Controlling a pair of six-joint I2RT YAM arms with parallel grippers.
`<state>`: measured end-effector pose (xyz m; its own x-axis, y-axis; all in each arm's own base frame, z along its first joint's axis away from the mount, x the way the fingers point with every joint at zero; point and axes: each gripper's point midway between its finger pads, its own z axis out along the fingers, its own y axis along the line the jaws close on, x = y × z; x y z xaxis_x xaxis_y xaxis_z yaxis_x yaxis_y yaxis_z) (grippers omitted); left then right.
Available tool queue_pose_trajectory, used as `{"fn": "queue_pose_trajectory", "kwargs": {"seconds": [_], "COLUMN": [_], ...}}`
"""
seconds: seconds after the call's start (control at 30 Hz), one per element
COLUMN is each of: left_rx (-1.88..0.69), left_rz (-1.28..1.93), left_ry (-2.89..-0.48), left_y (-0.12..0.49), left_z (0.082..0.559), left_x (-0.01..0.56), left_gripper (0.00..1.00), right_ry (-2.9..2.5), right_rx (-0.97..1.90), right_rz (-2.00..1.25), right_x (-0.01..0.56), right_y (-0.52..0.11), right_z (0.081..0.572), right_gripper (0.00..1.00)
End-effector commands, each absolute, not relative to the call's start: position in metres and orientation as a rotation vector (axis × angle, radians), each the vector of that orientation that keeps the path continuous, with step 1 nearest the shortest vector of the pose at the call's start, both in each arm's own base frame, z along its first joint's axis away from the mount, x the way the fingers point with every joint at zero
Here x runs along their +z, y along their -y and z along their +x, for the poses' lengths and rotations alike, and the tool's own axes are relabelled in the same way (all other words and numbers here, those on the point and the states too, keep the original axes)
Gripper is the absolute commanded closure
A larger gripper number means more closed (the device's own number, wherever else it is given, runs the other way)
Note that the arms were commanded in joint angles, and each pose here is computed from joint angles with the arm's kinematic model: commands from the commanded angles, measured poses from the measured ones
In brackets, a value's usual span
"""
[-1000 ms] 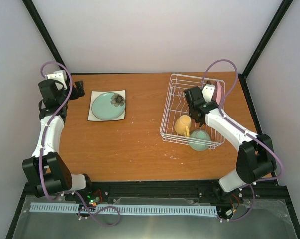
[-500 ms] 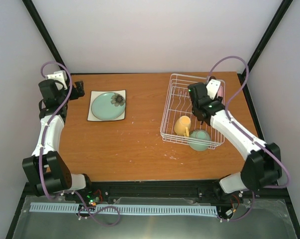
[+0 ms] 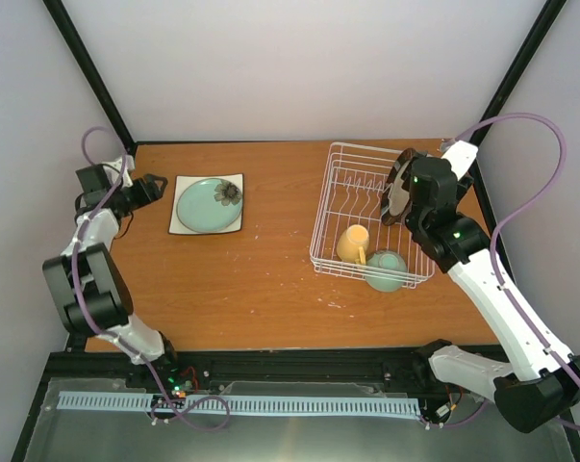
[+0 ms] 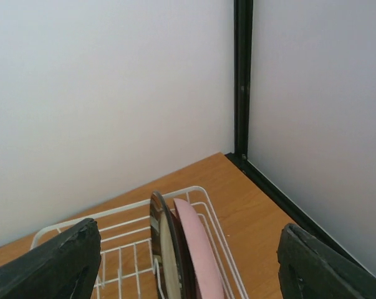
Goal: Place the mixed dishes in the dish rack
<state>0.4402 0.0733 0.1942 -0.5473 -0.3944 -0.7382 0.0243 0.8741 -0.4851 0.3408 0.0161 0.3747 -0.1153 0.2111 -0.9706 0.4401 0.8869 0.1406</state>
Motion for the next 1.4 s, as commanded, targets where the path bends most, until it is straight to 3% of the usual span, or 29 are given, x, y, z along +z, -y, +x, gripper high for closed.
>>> {"fn": "queue_pose_trajectory", "kwargs": {"seconds": [0.0,0.07,0.13,0.43,1.23,1.37], "left_rx": [-0.828,-0.845,-0.836,-0.814,-0.854,-0.872], "left_rz": [-0.27,-0.283,-0.292,-0.341,-0.296,-0.295], "left_ry": [-2.215,-2.248,-2.277,-2.411,-2.527,-2.548], "left_y": [-0.053,-0.052,-0.054,-0.06,-0.023,-0.018], "left_z": [0.438,0.439,0.438,0.432,0.447,0.449], "left_x": [0.152,0.137,0.126,0.086,0.039,0.028], "left_gripper": [0.47,0.56,0.57,0.49,0.49,0.61], "right_ry": [-1.684,-1.698,-1.711,-1.71,-1.693,-1.692], "right_rx": [-0.145,-0.121,-0.103,-0.062,-0.06,-0.064], "right_rz": [0.454,0.431,0.417,0.391,0.385,0.386], "right_x": [0.387,0.384,0.38,0.38,0.384,0.384], "right_y": [-0.028,-0.034,-0.039,-0.049,-0.048,-0.048], "right_z": [0.348,0.353,0.357,0.366,0.364,0.364], "right_gripper": [0.24,0.24,0.24,0.24,0.24,0.24]}}
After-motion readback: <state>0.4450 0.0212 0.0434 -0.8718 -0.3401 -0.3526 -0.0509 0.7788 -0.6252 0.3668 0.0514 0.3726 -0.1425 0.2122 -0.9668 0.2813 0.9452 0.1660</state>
